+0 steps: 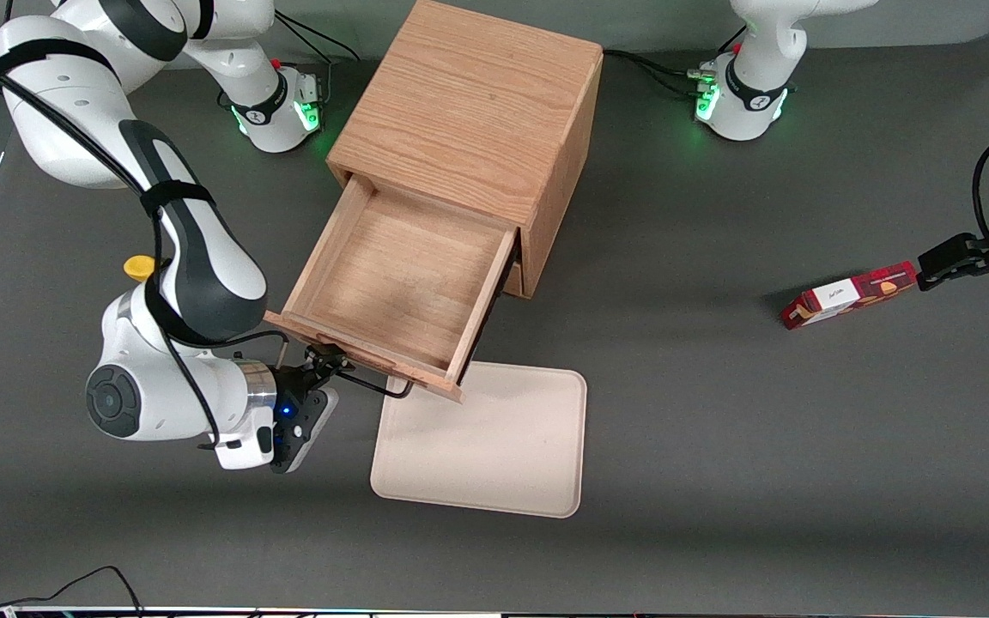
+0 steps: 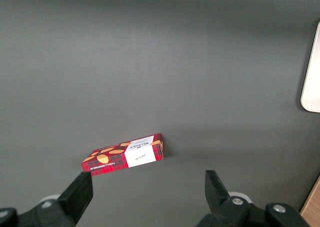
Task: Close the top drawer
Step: 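Bring the right gripper against the open drawer's front beside its black handle, then push the drawer front with the right gripper into the cabinet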
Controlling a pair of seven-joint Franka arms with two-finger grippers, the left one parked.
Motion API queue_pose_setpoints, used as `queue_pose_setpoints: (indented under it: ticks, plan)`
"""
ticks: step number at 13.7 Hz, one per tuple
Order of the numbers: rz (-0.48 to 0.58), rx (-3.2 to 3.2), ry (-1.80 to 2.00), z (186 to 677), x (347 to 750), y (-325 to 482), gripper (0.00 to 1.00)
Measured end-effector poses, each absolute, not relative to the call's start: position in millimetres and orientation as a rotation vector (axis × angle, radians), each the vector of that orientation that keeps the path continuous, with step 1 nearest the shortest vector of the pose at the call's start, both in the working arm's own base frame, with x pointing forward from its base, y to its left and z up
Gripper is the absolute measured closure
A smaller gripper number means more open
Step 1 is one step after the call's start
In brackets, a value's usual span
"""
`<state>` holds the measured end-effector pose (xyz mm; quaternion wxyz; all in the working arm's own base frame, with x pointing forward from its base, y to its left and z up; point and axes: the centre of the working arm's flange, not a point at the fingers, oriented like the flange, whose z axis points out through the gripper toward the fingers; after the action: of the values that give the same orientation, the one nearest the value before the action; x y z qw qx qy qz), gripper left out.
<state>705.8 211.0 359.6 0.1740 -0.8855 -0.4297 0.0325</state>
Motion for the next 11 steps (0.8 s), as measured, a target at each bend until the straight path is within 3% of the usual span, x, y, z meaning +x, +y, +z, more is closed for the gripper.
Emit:
queue_pose_setpoints:
  ticks: [11]
  plan:
    - [0.121,-2.503,-1.229,365,688,258,0.00]
